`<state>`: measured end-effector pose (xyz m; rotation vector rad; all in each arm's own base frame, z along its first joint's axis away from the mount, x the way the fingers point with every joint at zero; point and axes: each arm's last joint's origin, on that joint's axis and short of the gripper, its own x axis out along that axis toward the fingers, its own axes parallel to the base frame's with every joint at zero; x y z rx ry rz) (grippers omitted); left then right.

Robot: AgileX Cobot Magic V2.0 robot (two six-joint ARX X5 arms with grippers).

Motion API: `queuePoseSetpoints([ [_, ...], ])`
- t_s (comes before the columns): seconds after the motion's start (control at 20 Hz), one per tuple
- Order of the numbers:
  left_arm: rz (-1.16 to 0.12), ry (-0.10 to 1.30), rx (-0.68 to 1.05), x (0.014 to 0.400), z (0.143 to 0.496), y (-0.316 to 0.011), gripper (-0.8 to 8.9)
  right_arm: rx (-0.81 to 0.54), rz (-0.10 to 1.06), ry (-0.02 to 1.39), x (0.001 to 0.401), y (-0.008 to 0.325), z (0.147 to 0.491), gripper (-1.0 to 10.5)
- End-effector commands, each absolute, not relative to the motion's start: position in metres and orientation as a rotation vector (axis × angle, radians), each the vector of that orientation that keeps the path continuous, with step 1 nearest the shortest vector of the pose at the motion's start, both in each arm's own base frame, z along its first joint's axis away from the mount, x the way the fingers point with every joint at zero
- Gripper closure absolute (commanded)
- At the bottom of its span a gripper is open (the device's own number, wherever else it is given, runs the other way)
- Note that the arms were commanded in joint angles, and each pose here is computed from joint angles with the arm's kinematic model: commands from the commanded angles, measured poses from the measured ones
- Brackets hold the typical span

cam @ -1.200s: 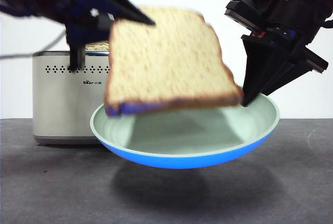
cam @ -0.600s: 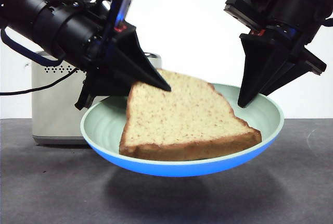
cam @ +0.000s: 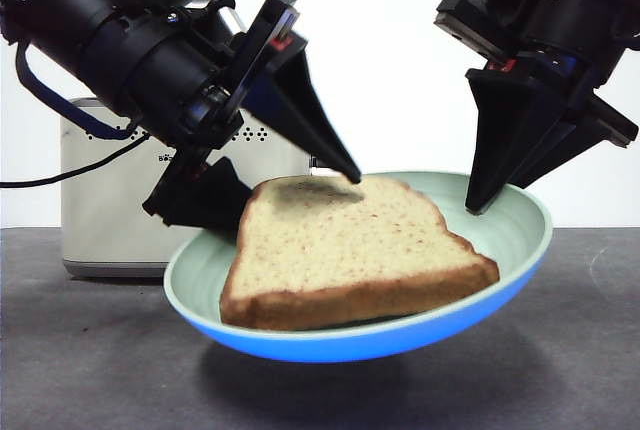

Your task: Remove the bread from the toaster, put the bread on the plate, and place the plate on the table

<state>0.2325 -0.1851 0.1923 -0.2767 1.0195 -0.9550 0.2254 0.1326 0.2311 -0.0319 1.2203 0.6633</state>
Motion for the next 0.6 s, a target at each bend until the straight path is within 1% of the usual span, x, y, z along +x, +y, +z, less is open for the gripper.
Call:
queuePoseSetpoints([
  [0.05, -0.952, 1.01, -0.282, 0.231, 0.198, -0.184, 3.64, -0.021, 0.686, 1.233, 0.224, 0.133, 0.229, 9.6],
  [0.6, -0.969, 0.943, -0.282, 0.22, 0.229, -0.176, 3.64, -0.022, 0.682, 1.249, 0.223, 0.133, 0.229, 9.6],
])
